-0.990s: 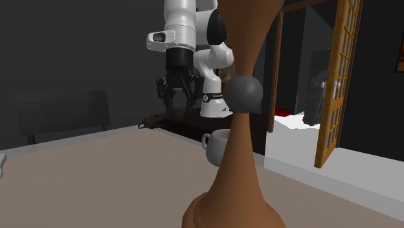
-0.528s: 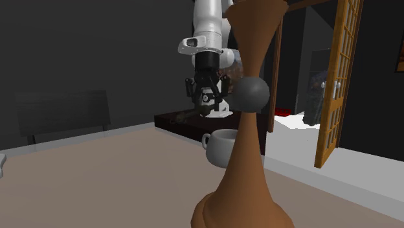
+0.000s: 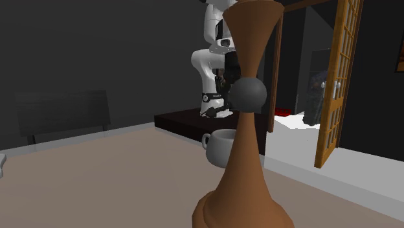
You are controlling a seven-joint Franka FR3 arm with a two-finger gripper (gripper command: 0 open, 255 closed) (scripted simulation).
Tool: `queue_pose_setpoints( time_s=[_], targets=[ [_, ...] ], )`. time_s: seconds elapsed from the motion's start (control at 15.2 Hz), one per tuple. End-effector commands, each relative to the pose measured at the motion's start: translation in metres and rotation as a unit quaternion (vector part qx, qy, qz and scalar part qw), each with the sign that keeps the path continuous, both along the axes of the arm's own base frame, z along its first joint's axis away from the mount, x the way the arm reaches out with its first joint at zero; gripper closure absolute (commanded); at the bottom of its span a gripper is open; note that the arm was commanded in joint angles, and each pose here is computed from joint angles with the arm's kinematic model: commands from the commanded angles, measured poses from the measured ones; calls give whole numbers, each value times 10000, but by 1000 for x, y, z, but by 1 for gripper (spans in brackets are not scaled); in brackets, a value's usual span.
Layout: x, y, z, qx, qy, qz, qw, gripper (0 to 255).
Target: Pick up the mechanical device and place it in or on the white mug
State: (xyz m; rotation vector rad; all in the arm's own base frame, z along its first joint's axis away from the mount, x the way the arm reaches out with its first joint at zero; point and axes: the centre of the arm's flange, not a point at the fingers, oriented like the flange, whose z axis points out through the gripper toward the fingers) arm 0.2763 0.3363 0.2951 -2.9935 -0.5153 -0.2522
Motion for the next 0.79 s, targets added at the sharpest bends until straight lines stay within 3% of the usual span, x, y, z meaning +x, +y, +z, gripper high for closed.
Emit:
queue_pose_setpoints(
  time_s=[0.0, 0.73],
  targets=[
    [-21, 2, 0, 1, 0, -11, 10000, 255],
    [-21, 2, -58, 1, 0, -11, 10000, 255]
  ],
)
